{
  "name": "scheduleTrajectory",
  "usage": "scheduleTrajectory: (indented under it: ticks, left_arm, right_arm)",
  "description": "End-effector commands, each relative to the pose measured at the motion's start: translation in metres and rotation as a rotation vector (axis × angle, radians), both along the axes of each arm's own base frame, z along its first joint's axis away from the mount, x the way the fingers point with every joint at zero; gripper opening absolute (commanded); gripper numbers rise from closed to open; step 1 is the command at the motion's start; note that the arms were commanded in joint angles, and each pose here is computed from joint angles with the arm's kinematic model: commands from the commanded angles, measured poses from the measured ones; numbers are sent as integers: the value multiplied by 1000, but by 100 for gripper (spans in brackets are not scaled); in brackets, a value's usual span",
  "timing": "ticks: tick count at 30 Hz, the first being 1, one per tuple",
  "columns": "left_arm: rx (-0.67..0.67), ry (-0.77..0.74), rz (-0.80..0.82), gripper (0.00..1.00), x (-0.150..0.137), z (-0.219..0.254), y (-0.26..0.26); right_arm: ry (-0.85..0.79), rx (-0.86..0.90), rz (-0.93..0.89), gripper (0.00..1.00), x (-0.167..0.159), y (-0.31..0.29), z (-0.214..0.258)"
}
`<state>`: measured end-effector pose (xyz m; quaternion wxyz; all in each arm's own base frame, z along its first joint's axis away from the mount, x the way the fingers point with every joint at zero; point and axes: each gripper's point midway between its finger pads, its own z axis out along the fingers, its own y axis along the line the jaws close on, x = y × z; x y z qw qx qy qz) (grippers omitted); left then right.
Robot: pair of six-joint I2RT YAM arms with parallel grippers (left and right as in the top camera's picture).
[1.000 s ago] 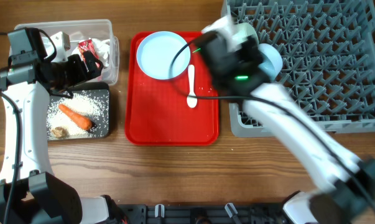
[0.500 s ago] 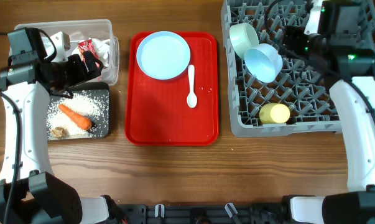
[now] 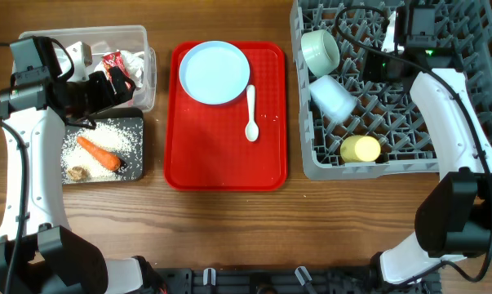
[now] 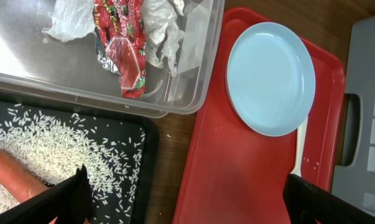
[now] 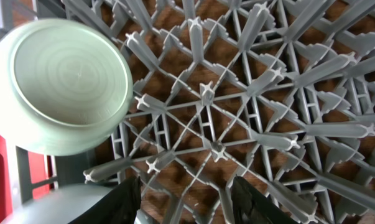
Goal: Sort waste into correct bins and load items into the dishwasher rack
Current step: 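Carry the light-blue bowl into the rack and set it down, then grasp the light-blue plate on the red tray with the right gripper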
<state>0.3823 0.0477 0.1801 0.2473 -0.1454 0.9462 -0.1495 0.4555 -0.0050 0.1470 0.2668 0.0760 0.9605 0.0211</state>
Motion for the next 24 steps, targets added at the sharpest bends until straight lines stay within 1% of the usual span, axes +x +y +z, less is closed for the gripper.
scheduleTrajectory:
  ticks: [1, 2, 5, 7, 9, 11, 12, 13, 15, 16, 19, 20, 21, 22, 24]
  left_arm:
    - [-2, -18, -15, 100, 3, 5, 0]
    - [-2, -18, -14, 100, 3, 5, 1]
    - [-2, -18, -15, 100, 3, 5, 0]
    - [-2, -18, -15, 100, 3, 5, 0]
    - [-2, -18, -15, 100, 3, 5, 0]
    - [-2, -18, -15, 100, 3, 5, 0]
    - [-2, -18, -15, 100, 3, 5, 0]
    - [-2, -18, -15, 100, 3, 5, 0]
    - [-2, -18, -14, 100, 3, 5, 0]
    - [-2, -18, -15, 100, 3, 5, 0]
    - [-2, -18, -15, 100, 3, 5, 0]
    - [-2, -18, -14, 100, 3, 5, 0]
    - [-2, -18, -15, 100, 3, 5, 0]
    - [-2, -18, -15, 100, 3, 5, 0]
    - [-2, -18, -15, 100, 3, 5, 0]
  right_arm:
    - [11, 24, -9, 49, -2, 1, -1]
    - [18, 35, 0, 46, -4, 3, -1]
    - [19, 76, 32, 46, -9, 13, 5]
    - [-25, 94, 118, 47, -11, 29, 23]
    - [-82, 102, 172, 53, -12, 46, 49]
    - [-140, 108, 230, 60, -17, 69, 76]
    - [-172, 119, 281, 65, -22, 90, 91]
    - [-192, 135, 319, 68, -26, 110, 102]
    - [-213, 150, 412, 68, -35, 154, 113]
    - [-223, 156, 429, 68, -38, 173, 117]
    - [-252, 189, 440, 69, -38, 215, 123]
    - [-259, 210, 448, 68, -35, 230, 123]
    - [-263, 224, 453, 64, -29, 242, 119]
    - [-265, 228, 463, 63, -24, 251, 113]
    - [-235, 251, 454, 63, -10, 270, 85]
